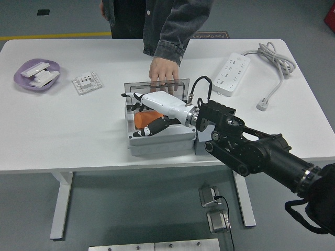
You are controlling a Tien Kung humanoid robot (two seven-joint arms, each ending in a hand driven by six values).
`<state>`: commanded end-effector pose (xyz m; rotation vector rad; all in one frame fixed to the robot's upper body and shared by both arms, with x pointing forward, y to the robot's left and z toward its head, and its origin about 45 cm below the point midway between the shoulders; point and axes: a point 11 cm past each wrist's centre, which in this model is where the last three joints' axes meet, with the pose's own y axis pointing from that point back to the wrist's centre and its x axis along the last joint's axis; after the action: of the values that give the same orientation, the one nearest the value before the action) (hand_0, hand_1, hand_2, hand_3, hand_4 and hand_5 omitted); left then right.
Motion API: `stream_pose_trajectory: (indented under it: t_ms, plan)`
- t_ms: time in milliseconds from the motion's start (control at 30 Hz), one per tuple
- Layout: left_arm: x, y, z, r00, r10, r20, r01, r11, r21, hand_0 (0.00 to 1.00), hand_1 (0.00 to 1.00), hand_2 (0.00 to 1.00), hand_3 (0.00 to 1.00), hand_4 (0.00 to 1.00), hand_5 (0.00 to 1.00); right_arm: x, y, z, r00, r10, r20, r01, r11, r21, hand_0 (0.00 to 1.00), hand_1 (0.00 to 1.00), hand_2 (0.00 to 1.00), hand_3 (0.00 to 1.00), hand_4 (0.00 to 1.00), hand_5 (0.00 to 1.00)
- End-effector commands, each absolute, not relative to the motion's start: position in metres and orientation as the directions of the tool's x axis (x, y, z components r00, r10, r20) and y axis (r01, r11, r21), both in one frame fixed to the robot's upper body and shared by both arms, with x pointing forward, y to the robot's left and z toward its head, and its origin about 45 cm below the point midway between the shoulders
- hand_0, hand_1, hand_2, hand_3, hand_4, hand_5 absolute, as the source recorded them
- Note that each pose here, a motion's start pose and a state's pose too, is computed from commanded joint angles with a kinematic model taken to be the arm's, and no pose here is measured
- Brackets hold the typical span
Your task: Pick up the cylinder from the cube,place it in the box,flap close box
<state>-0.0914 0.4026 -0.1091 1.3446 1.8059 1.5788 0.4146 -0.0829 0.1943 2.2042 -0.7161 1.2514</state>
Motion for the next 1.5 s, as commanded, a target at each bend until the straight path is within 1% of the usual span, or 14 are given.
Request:
stream_pose_trajectory:
  t_ms: [33,200,267,400,433,500,600,633,833,1000,1033,1167,1233,1500]
  plan:
    - [-0.092,0.402,-0.109,-0.464,0.838,0.289,0.399,-0.094,0.912,0.898,0.818,0.88,0.949,0.932,0.773,0.414,-0.083,0.196,0.441,-0.203,0.874,-0.656,-0.738,0.159,0.583,0.603,0.712,0.998,0.998,0.4]
    - [-0.095,0.4,-0.109,-0.465,0.837,0.288,0.403,-0.089,0.911,0.898,0.818,0.88,0.949,0.932,0.773,0.407,-0.084,0.21,0.458,-0.256,0.851,-0.648,-0.752,0.123,0.583,0.603,0.712,0.998,0.998,0.4]
    - [-0.096,0.399,-0.11,-0.466,0.837,0.287,0.403,-0.088,0.911,0.898,0.812,0.861,0.935,0.93,0.771,0.405,-0.086,0.219,0.467,-0.276,0.84,-0.645,-0.756,0.11,0.586,0.59,0.7,0.998,0.998,0.406]
    - [-0.096,0.399,-0.11,-0.468,0.836,0.286,0.403,-0.087,0.911,0.898,0.812,0.861,0.935,0.93,0.771,0.402,-0.088,0.239,0.481,-0.305,0.822,-0.633,-0.769,0.085,0.586,0.59,0.7,0.998,0.998,0.406]
    - [-0.096,0.399,-0.11,-0.468,0.836,0.287,0.403,-0.087,0.911,0.896,0.809,0.863,0.942,0.928,0.768,0.401,-0.088,0.246,0.483,-0.314,0.817,-0.63,-0.773,0.076,0.58,0.57,0.685,0.992,0.998,0.412]
    - [-0.096,0.399,-0.11,-0.468,0.836,0.287,0.403,-0.087,0.911,0.896,0.809,0.863,0.942,0.928,0.768,0.402,-0.088,0.259,0.477,-0.33,0.814,-0.626,-0.778,0.052,0.58,0.57,0.685,0.992,0.998,0.412]
    - [-0.095,0.4,-0.109,-0.466,0.836,0.288,0.401,-0.091,0.911,0.896,0.809,0.863,0.942,0.928,0.768,0.413,-0.096,0.277,0.45,-0.36,0.817,-0.649,-0.761,0.022,0.58,0.57,0.685,0.992,0.998,0.412]
    - [-0.094,0.401,-0.109,-0.466,0.836,0.289,0.401,-0.091,0.912,0.896,0.809,0.866,0.939,0.921,0.761,0.418,-0.099,0.28,0.442,-0.369,0.818,-0.658,-0.752,0.017,0.572,0.562,0.675,0.964,0.998,0.419]
    - [-0.093,0.405,-0.108,-0.461,0.837,0.294,0.402,-0.098,0.91,0.895,0.808,0.866,0.938,0.916,0.753,0.45,-0.124,0.298,0.382,-0.409,0.829,-0.725,-0.689,-0.006,0.576,0.556,0.674,0.951,0.998,0.42]
    - [-0.092,0.409,-0.107,-0.458,0.837,0.3,0.403,-0.106,0.909,0.895,0.808,0.866,0.938,0.916,0.753,0.468,-0.144,0.289,0.365,-0.425,0.828,-0.776,-0.631,0.018,0.576,0.556,0.674,0.951,0.998,0.42]
    - [-0.092,0.409,-0.107,-0.457,0.837,0.301,0.403,-0.107,0.909,0.894,0.804,0.862,0.934,0.915,0.751,0.47,-0.148,0.285,0.366,-0.426,0.828,-0.784,-0.62,0.027,0.615,0.568,0.676,0.943,0.998,0.426]
    - [-0.092,0.409,-0.107,-0.457,0.838,0.299,0.403,-0.105,0.909,0.894,0.804,0.862,0.934,0.915,0.751,0.473,-0.16,0.265,0.377,-0.42,0.826,-0.805,-0.589,0.068,0.615,0.568,0.676,0.943,0.998,0.426]
    - [-0.091,0.408,-0.107,-0.457,0.838,0.297,0.401,-0.103,0.91,0.894,0.803,0.861,0.933,0.915,0.75,0.471,-0.161,0.257,0.386,-0.41,0.826,-0.804,-0.589,0.083,0.63,0.573,0.675,0.929,0.998,0.425]
    - [-0.091,0.405,-0.109,-0.462,0.838,0.292,0.398,-0.098,0.912,0.894,0.802,0.861,0.931,0.915,0.748,0.457,-0.152,0.244,0.409,-0.368,0.835,-0.776,-0.622,0.106,0.629,0.567,0.67,0.923,0.997,0.433]
